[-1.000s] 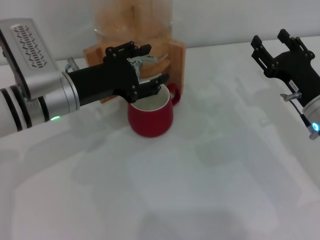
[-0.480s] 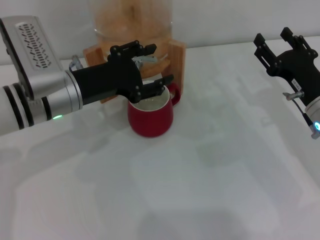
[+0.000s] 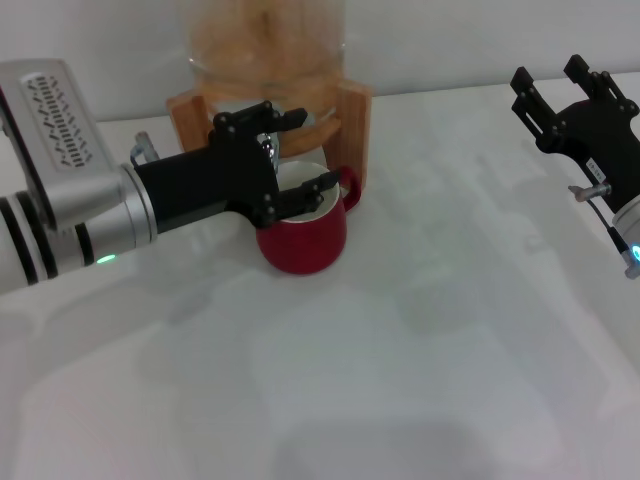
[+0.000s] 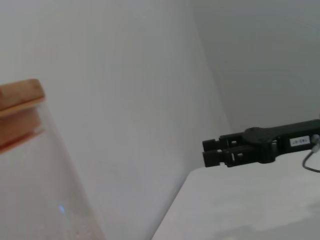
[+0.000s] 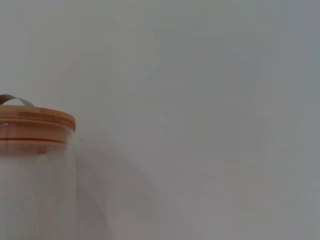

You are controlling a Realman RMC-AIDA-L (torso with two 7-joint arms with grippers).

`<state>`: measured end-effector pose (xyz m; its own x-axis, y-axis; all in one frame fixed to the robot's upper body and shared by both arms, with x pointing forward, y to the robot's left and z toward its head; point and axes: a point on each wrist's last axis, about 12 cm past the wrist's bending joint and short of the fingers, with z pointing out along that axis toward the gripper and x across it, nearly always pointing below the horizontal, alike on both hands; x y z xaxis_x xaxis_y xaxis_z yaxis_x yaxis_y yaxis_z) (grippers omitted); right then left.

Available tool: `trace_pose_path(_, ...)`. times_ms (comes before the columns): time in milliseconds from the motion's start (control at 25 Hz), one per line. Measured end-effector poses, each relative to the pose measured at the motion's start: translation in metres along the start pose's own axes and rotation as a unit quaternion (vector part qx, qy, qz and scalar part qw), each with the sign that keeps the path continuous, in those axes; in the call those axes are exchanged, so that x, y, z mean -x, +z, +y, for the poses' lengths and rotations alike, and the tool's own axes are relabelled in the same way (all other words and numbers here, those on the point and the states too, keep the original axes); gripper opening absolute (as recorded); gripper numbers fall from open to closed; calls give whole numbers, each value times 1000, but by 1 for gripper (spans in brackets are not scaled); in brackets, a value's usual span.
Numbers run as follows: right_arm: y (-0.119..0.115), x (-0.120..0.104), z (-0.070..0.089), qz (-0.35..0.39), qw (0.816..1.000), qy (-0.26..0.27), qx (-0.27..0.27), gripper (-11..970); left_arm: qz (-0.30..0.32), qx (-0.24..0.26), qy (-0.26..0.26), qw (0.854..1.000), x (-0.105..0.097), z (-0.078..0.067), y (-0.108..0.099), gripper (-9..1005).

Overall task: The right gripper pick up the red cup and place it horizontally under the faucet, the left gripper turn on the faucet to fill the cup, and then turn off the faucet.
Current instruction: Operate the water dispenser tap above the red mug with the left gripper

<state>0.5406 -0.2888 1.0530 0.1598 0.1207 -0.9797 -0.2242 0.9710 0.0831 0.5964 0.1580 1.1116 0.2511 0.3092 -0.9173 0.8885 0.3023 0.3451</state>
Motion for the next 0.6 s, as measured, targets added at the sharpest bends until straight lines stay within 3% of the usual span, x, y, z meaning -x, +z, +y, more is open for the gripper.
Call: trace_pose_path(600, 0, 0, 2, -1, 1000, 1, 3, 704, 25, 15, 2, 1000, -6, 3, 1, 738)
